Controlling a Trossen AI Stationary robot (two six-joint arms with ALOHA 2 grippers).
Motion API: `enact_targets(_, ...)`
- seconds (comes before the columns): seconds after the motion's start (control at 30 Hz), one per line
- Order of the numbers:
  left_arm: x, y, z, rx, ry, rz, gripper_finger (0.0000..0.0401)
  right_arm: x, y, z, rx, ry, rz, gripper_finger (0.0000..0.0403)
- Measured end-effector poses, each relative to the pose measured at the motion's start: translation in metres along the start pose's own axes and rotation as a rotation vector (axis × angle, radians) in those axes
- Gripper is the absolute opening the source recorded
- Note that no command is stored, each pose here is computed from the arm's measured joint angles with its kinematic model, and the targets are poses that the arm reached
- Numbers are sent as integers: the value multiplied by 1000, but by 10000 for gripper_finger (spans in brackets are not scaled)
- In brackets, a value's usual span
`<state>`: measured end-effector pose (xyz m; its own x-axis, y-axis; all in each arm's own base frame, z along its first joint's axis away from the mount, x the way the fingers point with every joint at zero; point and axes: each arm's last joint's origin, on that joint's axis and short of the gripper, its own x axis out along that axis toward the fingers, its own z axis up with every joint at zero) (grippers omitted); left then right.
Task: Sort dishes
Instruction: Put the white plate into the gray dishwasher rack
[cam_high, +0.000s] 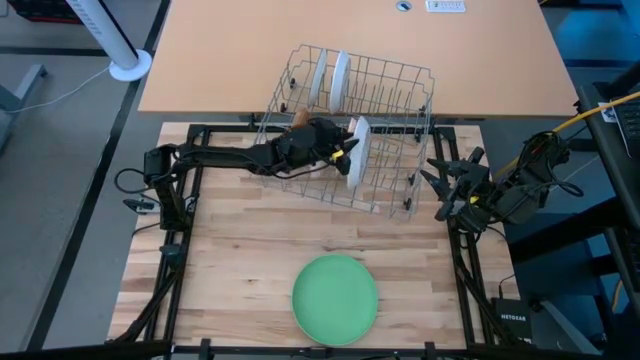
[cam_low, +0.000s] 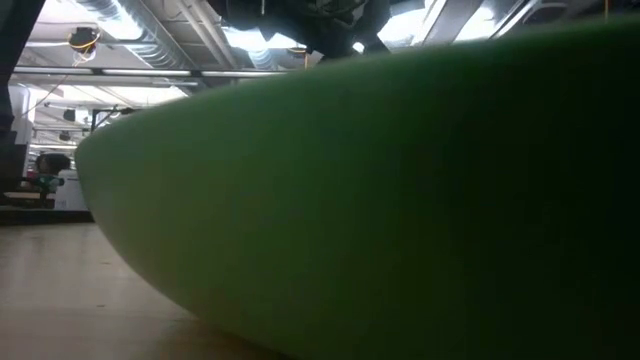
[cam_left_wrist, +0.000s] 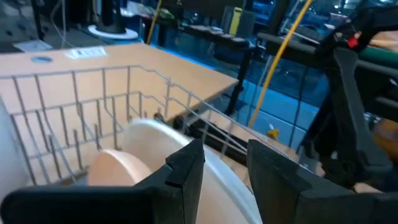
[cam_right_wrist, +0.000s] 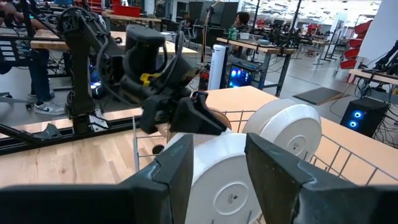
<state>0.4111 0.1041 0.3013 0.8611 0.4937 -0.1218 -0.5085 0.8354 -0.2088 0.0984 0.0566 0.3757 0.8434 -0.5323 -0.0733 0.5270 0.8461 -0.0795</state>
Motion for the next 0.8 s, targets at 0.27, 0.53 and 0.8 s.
enact_targets(0.27, 4, 17, 13, 4, -93, 28, 115, 0, 0, 0, -1, 0, 0, 152)
enact_targets(0.53, -7, 7, 31, 95, -192, -41, 115, 0, 0, 0, -2, 1, 0, 152)
enact_targets(0.8, -14, -6, 23, 232, -91, -51, 115, 0, 0, 0, -1, 1, 0, 152)
